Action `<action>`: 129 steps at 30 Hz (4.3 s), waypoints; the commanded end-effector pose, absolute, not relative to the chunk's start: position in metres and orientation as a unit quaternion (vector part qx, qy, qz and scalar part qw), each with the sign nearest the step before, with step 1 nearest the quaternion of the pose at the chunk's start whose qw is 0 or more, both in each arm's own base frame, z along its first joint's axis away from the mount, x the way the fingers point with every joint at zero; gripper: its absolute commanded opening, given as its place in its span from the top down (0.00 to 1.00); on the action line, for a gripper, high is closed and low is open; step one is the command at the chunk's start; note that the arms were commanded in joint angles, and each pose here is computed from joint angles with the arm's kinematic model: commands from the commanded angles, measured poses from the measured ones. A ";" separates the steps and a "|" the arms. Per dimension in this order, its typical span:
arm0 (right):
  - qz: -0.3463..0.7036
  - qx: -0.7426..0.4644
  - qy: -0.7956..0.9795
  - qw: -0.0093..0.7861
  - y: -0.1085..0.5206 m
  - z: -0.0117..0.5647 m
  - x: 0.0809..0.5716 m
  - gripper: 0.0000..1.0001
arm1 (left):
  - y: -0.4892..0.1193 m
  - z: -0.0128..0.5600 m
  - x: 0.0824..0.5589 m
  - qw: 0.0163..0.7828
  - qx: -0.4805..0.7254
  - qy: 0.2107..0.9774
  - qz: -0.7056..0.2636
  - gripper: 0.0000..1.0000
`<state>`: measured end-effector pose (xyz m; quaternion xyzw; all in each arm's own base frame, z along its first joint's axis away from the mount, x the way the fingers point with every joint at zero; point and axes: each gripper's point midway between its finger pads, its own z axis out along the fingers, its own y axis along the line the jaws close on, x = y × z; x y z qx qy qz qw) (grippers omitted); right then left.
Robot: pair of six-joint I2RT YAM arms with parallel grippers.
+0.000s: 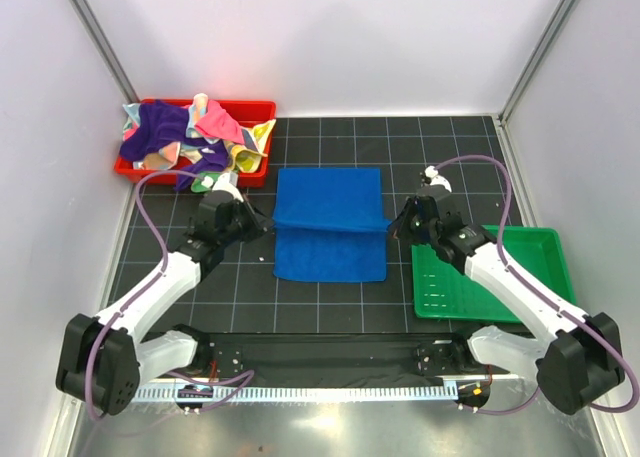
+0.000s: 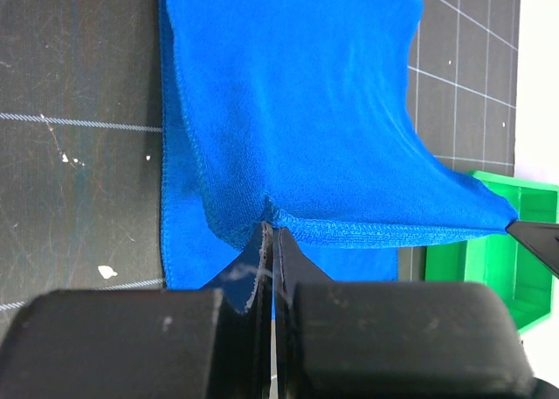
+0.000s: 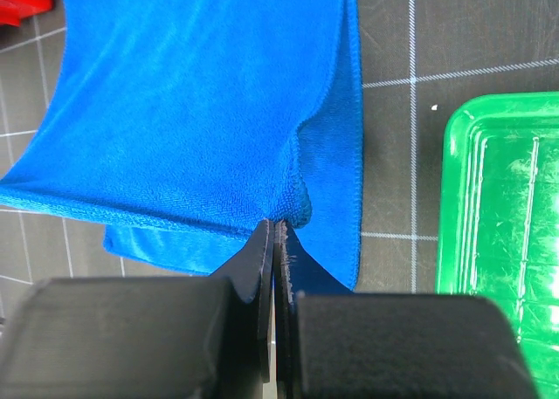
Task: Fold and stack the towels
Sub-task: Fold the towel
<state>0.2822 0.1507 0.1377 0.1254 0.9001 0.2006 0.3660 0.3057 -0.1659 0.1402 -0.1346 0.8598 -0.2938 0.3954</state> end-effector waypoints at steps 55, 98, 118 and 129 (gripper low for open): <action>0.156 0.126 0.936 0.288 0.150 0.051 0.231 0.99 | -0.150 0.055 0.266 0.341 -0.162 0.905 -0.194 1.00; 0.152 0.122 0.945 0.263 0.145 0.026 0.204 0.83 | -0.152 0.031 0.235 0.296 -0.131 0.923 -0.208 0.79; 0.154 0.105 0.940 0.285 0.161 0.053 0.215 0.64 | -0.165 0.096 0.247 0.323 -0.114 0.908 -0.242 0.60; 0.094 0.082 0.944 0.306 0.180 0.050 0.221 0.66 | -0.177 0.083 0.273 0.314 -0.100 0.919 -0.218 0.61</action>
